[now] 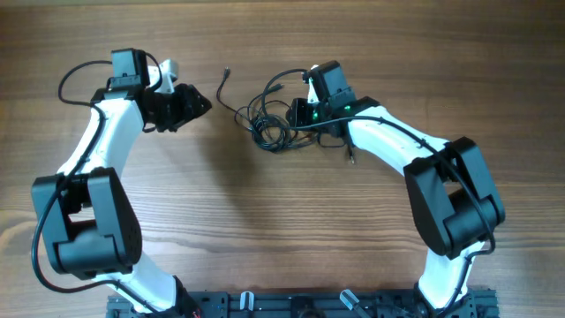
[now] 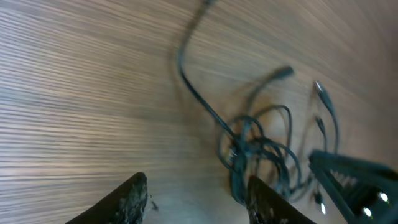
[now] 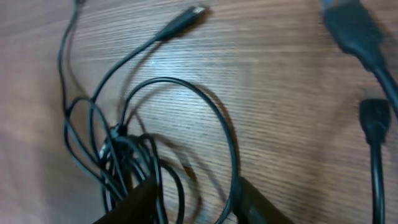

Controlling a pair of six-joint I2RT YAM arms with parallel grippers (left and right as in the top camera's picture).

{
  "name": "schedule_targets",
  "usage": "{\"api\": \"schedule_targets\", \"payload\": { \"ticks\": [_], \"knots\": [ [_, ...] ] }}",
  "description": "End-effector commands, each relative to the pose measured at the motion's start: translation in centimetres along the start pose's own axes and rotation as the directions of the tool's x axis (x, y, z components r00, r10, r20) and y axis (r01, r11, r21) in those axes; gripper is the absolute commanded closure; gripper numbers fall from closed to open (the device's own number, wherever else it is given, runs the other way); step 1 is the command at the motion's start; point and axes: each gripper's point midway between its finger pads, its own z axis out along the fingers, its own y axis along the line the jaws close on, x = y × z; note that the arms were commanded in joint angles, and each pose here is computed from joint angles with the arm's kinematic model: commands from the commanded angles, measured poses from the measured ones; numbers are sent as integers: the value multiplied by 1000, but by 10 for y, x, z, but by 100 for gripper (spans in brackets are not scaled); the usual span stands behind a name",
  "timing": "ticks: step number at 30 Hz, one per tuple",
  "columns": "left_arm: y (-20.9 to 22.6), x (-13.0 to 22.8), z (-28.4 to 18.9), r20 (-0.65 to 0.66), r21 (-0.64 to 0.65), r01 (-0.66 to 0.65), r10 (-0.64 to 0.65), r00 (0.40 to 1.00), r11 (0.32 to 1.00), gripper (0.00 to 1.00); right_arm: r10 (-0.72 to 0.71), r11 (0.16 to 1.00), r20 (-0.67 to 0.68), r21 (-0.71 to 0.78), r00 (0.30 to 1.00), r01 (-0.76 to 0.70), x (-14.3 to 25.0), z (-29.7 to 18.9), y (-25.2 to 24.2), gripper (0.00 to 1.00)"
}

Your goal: Untangle cables

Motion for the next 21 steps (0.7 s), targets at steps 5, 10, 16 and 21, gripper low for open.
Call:
{"api": "schedule_targets", "payload": {
  "ticks": [5, 10, 16, 21],
  "knots": [
    [-38, 34, 38, -99, -37, -13, 10, 995, 999, 48, -129, 989, 16, -74, 992, 129, -8, 0, 16, 76],
    [-45, 40, 84, -82, -86, -21, 13, 997, 996, 43, -133, 987, 1, -88, 991, 132, -2, 6, 18, 78],
    [-37, 36, 112, -59, -102, -22, 16, 998, 995, 71, -161, 968, 20, -190, 987, 162, -1, 27, 29, 82],
    [-28, 47, 110, -97, -143, -9, -5, 995, 990, 78, -155, 966, 17, -208, 988, 155, 5, 49, 23, 85]
  ]
}}
